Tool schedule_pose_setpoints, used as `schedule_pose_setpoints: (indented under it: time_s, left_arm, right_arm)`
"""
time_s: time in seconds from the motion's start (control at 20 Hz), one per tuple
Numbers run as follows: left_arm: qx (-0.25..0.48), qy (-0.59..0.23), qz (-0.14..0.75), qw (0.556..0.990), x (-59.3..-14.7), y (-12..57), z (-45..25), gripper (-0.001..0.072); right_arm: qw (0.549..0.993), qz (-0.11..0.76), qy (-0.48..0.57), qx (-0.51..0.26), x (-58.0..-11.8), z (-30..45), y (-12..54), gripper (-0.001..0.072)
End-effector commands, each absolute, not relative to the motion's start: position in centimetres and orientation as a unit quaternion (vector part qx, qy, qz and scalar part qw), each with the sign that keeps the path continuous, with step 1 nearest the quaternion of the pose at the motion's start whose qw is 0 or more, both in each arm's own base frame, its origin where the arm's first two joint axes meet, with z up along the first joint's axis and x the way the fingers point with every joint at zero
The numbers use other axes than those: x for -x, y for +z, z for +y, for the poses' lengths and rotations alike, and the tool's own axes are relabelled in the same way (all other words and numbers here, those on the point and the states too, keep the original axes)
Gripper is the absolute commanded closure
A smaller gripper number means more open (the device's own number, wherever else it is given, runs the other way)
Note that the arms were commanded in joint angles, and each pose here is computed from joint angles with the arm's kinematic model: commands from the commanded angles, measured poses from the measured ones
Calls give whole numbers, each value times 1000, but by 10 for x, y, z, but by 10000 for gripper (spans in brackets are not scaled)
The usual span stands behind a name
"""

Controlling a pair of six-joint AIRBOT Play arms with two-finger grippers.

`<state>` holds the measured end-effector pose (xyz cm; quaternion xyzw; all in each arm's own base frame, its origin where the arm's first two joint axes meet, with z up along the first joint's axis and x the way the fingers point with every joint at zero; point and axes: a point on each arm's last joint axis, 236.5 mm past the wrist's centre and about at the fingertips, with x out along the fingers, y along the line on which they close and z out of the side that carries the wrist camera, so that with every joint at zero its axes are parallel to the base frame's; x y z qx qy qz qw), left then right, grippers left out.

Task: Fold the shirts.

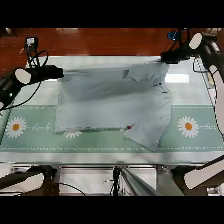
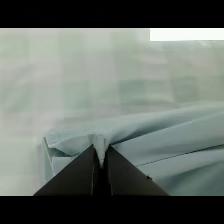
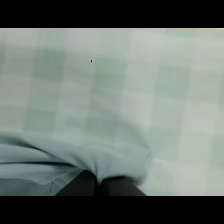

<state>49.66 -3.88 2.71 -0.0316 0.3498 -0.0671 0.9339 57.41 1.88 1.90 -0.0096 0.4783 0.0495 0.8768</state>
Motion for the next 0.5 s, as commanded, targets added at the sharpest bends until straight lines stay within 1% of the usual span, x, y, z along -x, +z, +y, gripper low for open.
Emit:
schedule_pose_setpoints:
  time_s: [0.0, 0.1, 0.2, 0.25, 0.35, 0.45]
  left_arm:
    - [34, -49, 353, 934, -505, 11, -24, 679]
    - [39, -57, 380, 922, -495, 1, -27, 678]
    - [61, -67, 432, 897, -474, -13, -36, 679]
    - [62, -72, 450, 888, -466, -19, -39, 679]
    - [63, -76, 468, 878, -459, -26, -41, 679]
    - [63, -78, 478, 873, -458, -35, -43, 678]
  right_arm:
    - [851, 523, 50, 10, -562, 9, -12, 691]
    - [823, 566, 53, 5, -540, 9, -24, 691]
    - [790, 611, 54, 0, -515, 10, -32, 691]
    - [781, 621, 58, 2, -509, 10, -33, 691]
    - [782, 620, 63, -5, -510, 14, -33, 691]
    - [780, 620, 78, -29, -511, 27, -39, 690]
